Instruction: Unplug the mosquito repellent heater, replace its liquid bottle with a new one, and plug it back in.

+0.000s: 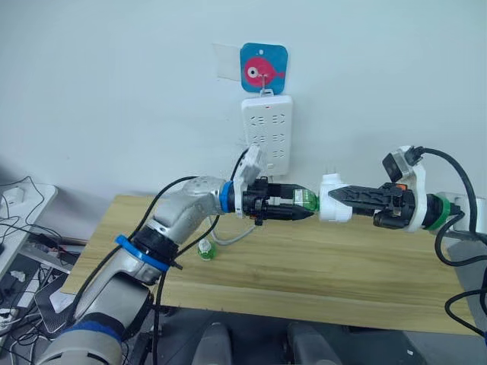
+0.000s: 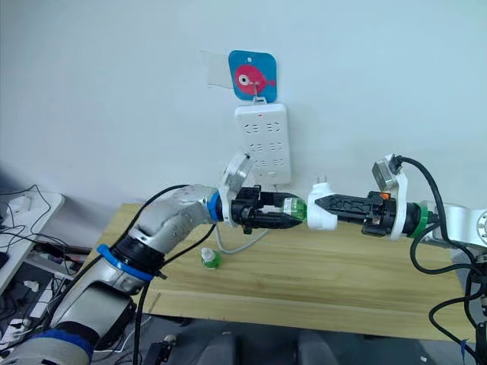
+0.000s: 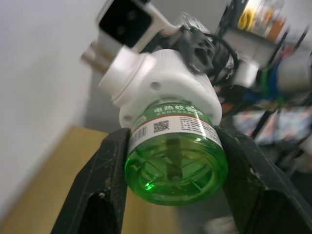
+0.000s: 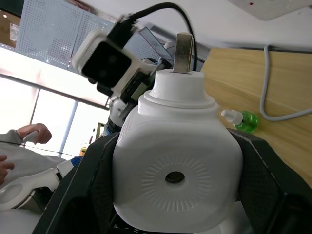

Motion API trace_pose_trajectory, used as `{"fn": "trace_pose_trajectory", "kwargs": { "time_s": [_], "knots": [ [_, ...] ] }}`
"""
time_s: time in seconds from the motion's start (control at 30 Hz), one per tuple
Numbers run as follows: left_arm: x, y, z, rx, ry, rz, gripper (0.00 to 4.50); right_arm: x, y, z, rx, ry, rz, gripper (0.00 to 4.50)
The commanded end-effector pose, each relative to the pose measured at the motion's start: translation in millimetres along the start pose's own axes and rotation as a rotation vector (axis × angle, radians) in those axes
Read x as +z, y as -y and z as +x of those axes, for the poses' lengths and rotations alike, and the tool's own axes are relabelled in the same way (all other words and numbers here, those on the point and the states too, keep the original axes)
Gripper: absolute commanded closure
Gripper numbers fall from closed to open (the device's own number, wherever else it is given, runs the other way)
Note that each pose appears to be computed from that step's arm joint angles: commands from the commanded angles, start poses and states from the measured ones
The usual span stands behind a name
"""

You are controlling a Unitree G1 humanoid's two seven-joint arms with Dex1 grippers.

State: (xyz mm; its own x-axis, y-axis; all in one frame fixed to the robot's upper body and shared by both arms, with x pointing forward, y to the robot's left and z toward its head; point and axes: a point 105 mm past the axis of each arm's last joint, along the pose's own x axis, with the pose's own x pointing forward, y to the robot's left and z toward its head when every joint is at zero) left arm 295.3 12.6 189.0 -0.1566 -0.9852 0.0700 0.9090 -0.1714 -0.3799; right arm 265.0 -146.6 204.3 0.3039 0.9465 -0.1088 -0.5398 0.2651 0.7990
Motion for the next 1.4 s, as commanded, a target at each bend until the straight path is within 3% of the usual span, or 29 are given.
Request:
{"fn": "trace_pose_trajectory", "kwargs": {
  "time_s": [0.03,0.13,0.27,0.5,0.67,0.77,0.87,1.0,1.1,1.23,1.4],
  "knots": [
    [20,13,2,-0.109,0.052,-0.351,2.25,-11,-3,8,-0.015,-0.065,-0.03,1.53],
    [17,7,-4,-0.12,0.077,-0.568,2.25,-10,2,10,-0.058,-0.059,-0.039,1.53],
    [10,7,-7,-0.111,0.061,-0.6,2.25,-9,5,10,-0.072,-0.043,-0.029,1.53],
    [12,3,-4,-0.085,0.085,-0.581,0.04,-8,6,9,-0.074,-0.024,-0.024,1.53],
    [12,-3,-8,-0.035,0.099,-0.557,0.04,-3,5,7,-0.063,-0.003,-0.018,1.53],
    [12,-11,-21,0.051,0.084,-0.454,0.04,2,5,3,-0.041,0.021,-0.003,1.53],
    [21,-11,-36,0.125,0.043,-0.202,0.04,9,5,-6,-0.014,0.057,0.02,1.53],
    [26,1,-45,0.148,-0.066,0.267,0.04,12,6,-15,0.005,0.079,0.052,1.53],
    [28,10,-43,0.148,-0.071,0.554,0.04,15,8,-19,0.016,0.095,0.072,1.53],
    [20,18,-36,0.152,-0.112,1.162,0.04,18,8,-18,0.045,0.101,0.093,1.53],
    [10,16,-27,0.117,-0.111,1.613,0.04,18,5,-12,0.072,0.081,0.095,1.53]
  ]
}}
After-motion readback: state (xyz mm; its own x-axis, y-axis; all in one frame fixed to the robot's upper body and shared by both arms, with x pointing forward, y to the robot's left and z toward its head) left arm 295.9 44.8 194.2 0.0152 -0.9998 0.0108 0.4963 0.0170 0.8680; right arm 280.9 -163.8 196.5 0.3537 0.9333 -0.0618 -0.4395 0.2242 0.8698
